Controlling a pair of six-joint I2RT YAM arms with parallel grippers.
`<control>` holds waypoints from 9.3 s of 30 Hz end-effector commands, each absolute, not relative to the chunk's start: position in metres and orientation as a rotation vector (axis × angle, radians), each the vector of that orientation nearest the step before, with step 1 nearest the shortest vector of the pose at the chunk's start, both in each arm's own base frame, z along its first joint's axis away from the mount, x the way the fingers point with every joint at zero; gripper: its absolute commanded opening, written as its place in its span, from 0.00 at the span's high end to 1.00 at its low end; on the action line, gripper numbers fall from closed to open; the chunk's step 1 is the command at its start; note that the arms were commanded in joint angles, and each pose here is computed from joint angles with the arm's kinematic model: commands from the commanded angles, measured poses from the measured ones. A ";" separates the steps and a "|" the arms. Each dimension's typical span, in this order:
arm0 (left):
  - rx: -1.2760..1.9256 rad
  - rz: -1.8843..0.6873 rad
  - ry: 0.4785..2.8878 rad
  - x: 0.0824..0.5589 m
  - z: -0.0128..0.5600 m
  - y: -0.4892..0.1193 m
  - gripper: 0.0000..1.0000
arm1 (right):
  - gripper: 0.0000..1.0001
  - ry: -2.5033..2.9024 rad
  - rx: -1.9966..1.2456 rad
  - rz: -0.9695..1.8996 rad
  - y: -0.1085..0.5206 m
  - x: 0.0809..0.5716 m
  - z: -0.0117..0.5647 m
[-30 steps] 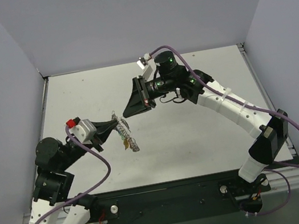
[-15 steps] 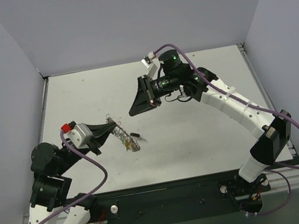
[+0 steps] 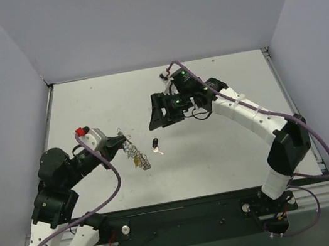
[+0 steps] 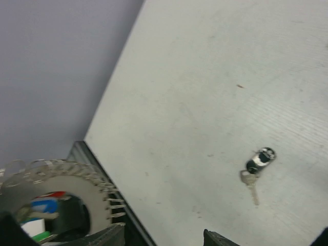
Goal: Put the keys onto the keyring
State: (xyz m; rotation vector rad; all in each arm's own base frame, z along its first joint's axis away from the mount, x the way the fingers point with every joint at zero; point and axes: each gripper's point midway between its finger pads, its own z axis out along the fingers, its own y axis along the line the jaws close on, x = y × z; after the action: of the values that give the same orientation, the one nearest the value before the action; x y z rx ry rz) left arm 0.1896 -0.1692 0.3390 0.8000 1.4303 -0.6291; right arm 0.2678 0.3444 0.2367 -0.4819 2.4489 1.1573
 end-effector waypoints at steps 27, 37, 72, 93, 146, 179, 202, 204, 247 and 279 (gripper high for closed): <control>0.690 -0.778 1.550 0.237 0.373 -0.165 1.00 | 0.44 2.608 -0.955 0.507 0.371 0.323 0.020; 0.679 -0.760 1.553 0.238 0.375 -0.162 1.00 | 0.56 2.638 -0.992 0.504 0.373 0.303 0.007; 0.691 -0.753 1.543 0.230 0.365 -0.160 1.00 | 1.00 2.469 -0.920 0.509 0.354 0.282 0.086; 0.725 -0.752 1.551 0.228 0.350 -0.162 1.00 | 0.53 2.652 -0.730 0.461 0.347 0.300 0.056; 0.772 -0.738 1.520 0.216 0.350 -0.163 1.00 | 1.00 2.403 -0.919 0.512 0.328 0.273 0.132; 1.163 -0.993 1.037 0.137 0.390 -0.218 1.00 | 1.00 1.857 -1.226 1.570 0.357 0.153 0.356; 1.171 -1.093 0.964 0.123 0.401 -0.224 1.00 | 1.00 1.803 -1.310 1.714 0.359 0.134 0.367; 1.161 -1.088 0.967 0.125 0.401 -0.224 1.00 | 1.00 1.796 -1.320 1.719 0.360 0.132 0.368; 1.076 -0.866 1.104 0.156 0.380 -0.210 1.00 | 1.00 1.713 -1.370 1.781 0.360 0.098 0.404; 1.068 -0.673 1.208 0.166 0.374 -0.189 1.00 | 1.00 1.998 -1.030 1.641 0.378 0.137 0.396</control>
State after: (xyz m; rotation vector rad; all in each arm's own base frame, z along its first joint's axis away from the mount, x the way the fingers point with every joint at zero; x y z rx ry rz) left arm 0.1577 -0.1978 0.3691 1.0796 1.1831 -0.7646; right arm 0.1473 0.3771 0.3666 -1.0277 2.0656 1.5679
